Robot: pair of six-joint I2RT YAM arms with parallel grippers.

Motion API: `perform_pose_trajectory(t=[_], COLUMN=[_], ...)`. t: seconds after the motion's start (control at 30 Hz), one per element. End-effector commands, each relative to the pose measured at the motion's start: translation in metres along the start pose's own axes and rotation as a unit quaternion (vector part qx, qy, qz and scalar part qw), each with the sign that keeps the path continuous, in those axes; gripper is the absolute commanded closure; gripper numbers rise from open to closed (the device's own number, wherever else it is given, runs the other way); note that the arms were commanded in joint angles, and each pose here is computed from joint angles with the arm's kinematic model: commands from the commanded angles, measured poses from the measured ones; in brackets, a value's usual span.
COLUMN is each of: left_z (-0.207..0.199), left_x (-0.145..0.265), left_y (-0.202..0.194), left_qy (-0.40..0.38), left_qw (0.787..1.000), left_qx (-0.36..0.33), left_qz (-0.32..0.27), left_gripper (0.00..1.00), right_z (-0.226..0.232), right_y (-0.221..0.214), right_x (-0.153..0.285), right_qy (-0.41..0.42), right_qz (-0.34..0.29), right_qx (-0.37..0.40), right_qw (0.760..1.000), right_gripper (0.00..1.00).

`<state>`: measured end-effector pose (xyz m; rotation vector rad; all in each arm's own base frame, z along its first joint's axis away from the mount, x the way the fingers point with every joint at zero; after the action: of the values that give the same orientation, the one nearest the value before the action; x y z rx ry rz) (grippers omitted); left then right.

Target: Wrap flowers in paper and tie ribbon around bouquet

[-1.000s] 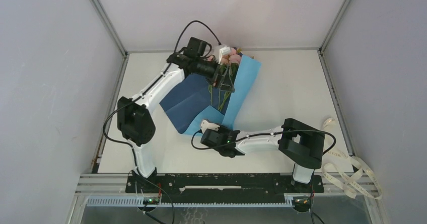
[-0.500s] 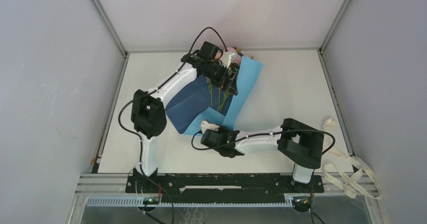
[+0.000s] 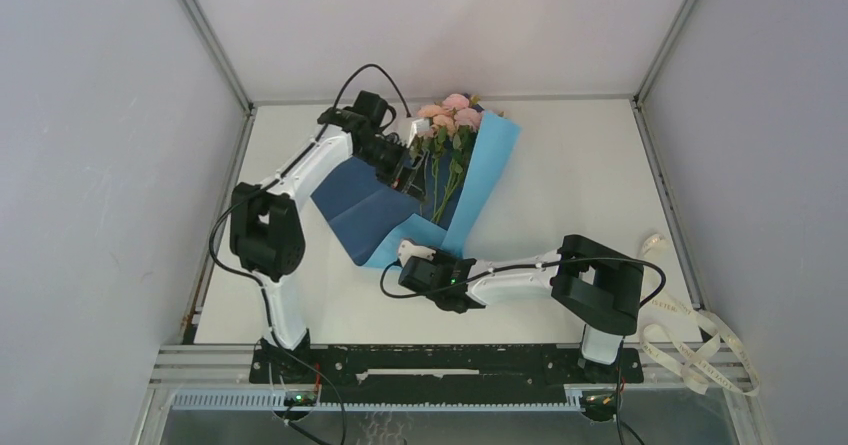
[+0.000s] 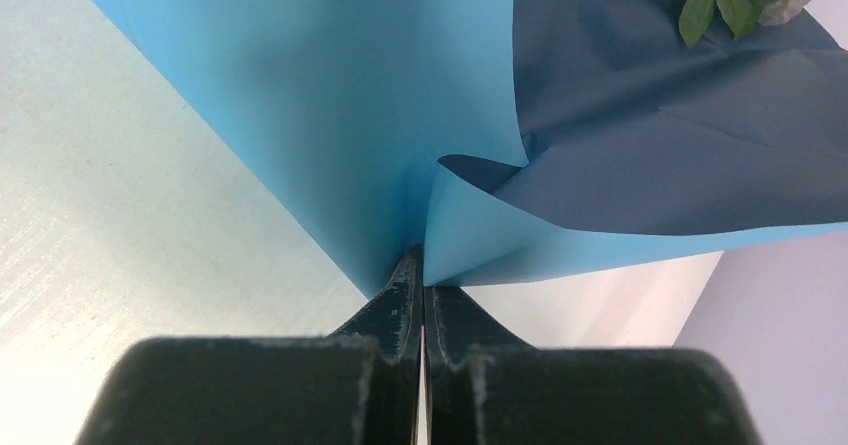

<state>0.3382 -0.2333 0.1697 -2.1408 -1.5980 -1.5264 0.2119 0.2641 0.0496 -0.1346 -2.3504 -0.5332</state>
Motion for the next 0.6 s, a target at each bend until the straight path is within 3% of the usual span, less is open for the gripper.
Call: perform_pose_trajectory(t=[0.0, 0.2, 0.4, 0.57], left_z=[-0.059, -0.087, -0.059, -0.053], left_x=[0.003, -0.027, -0.063, -0.065], left_y=[0.03, 0.071, 0.082, 0.083], left_qy=[-0.09, -0.076, -0.015, 0.004], left_qw=[0.992, 0.987, 0.995, 0.995], left_qx=[-0.065, -0.115, -0.08, -0.077], left_qz=[-0.056, -0.087, -0.062, -0.06], left_gripper=[0.0, 0.0, 0.0, 0.0], right_z=[-0.005, -0.006, -0.007, -0.006], right_y=[0.018, 0.015, 0.014, 0.014], right_x=[0.004, 0.005, 0.006, 0.005], right_qy=[0.001, -0.002, -0.003, -0.004], right_qz=[-0.026, -0.02, -0.02, -0.018], right_qx=[-0.005, -0.006, -0.008, -0.006], right_qw=[1.0, 1.0, 1.0, 1.0], right_gripper=[1.0, 1.0, 1.0, 1.0])
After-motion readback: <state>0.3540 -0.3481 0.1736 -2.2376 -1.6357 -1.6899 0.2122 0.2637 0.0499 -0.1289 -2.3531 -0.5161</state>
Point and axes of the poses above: each gripper's point midway between its finger pads, its own x axis back along the fingers, its own z axis along the line the jaws close on, y = z × x, the point moved 2 cm from there along x, back along the fingers
